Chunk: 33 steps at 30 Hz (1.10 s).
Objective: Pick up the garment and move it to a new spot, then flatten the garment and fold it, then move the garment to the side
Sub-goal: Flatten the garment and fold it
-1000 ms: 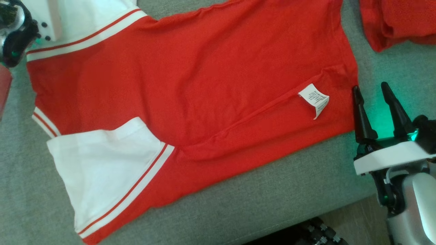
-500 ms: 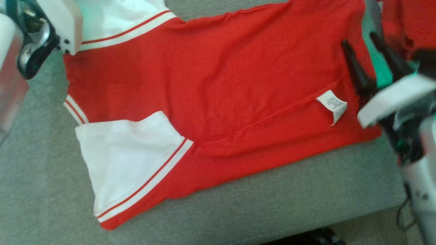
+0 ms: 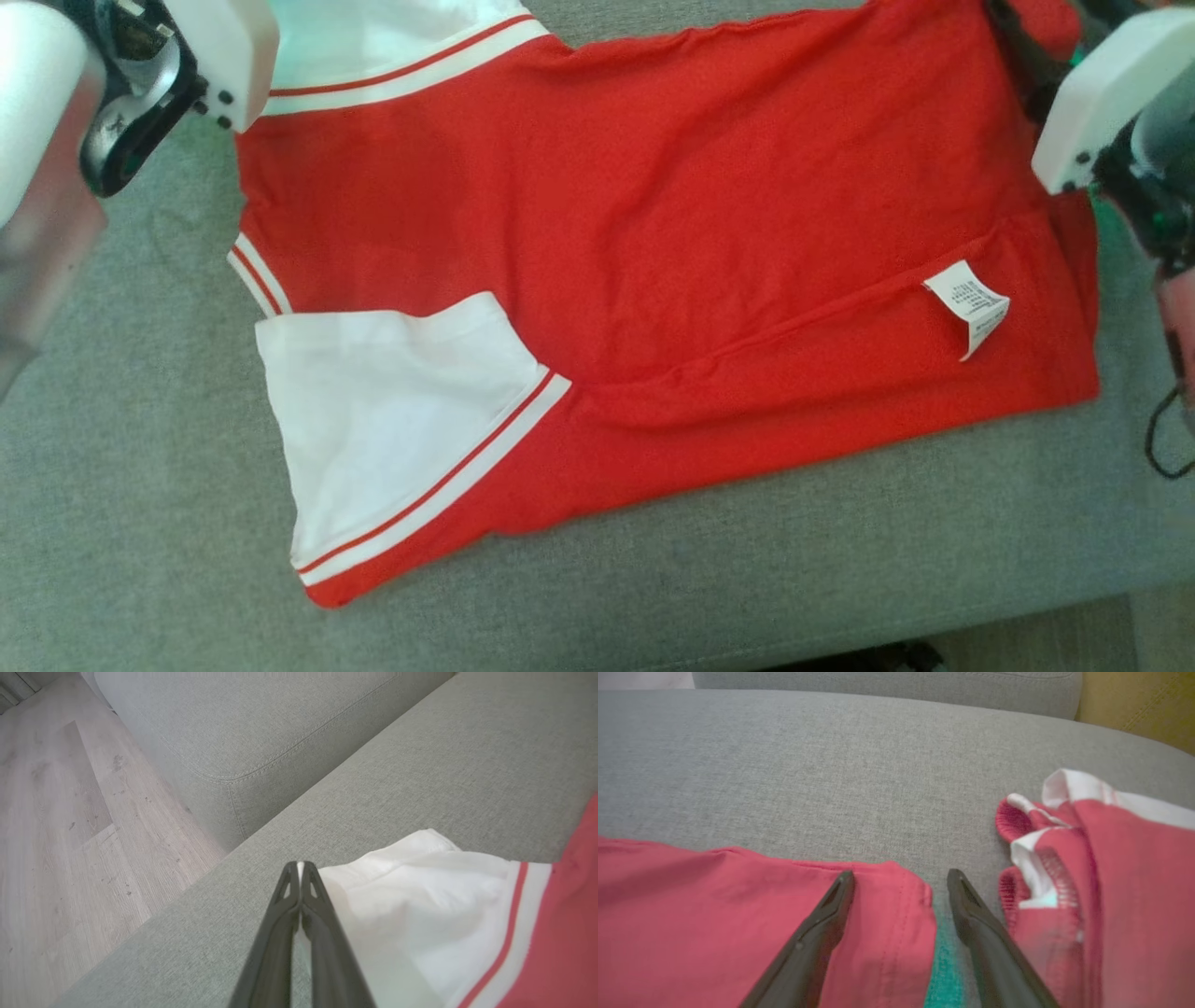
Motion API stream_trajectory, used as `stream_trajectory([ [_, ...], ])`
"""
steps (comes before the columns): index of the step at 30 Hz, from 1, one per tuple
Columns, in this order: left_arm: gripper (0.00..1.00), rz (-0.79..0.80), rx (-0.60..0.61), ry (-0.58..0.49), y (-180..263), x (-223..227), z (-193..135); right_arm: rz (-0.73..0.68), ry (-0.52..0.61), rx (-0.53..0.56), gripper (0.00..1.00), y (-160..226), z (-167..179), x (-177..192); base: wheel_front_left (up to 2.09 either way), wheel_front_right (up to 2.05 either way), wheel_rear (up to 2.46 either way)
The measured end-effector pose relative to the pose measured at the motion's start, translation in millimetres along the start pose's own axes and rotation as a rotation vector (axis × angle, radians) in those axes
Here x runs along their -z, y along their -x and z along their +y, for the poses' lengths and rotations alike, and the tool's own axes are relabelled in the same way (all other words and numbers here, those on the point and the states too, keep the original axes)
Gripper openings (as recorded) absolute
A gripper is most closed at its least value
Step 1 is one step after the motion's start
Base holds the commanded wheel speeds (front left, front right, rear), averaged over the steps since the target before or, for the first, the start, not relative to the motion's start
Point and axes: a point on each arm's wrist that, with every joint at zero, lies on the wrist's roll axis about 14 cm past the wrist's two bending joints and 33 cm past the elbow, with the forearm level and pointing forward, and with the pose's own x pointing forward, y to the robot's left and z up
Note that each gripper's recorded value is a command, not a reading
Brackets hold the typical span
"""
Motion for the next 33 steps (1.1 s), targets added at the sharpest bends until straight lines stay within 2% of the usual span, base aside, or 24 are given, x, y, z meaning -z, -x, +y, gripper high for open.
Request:
stream_trajectory([
  [8,0.0,0.002,0.002,-0.017,3,0,-1,0.071,0.012,0.005,1.0,-8,-3,2,0.0,0.0,0.0],
  [10,0.0,0.003,0.002,-0.014,4,1,-1,0.083,0.014,0.001,0.74,-8,-2,5,0.0,0.0,0.0],
  [11,0.0,0.003,0.003,-0.009,4,1,-1,0.084,0.011,0.0,0.44,-8,-3,5,0.0,0.0,0.0],
  [12,0.0,0.004,0.002,-0.008,4,1,-1,0.085,0.006,0.0,0.28,-8,-3,5,0.0,0.0,0.0],
  [13,0.0,0.005,0.001,-0.008,4,2,0,0.086,0.003,-0.001,0.28,-8,-4,5,0.0,0.0,0.0],
  [14,0.0,0.005,0.0,-0.007,5,2,0,0.082,0.0,-0.001,0.0,-9,-4,5,0.0,0.0,0.0],
  [20,0.0,-0.046,-0.028,-0.014,8,-3,8,0.0,-0.051,0.002,0.0,-11,-8,-9,0.0,0.0,0.0],
  [23,0.0,-0.093,-0.081,-0.042,10,-14,23,-0.08,-0.078,0.01,0.0,-13,-12,-29,0.0,0.0,0.0],
  [31,0.0,-0.356,-0.254,-0.086,38,-80,74,-0.297,-0.166,0.032,0.0,-13,-24,-83,0.0,0.0,0.0],
  [33,0.0,-0.379,-0.266,-0.076,44,-85,77,-0.308,-0.171,0.029,0.0,-12,-23,-86,0.0,0.0,0.0],
])
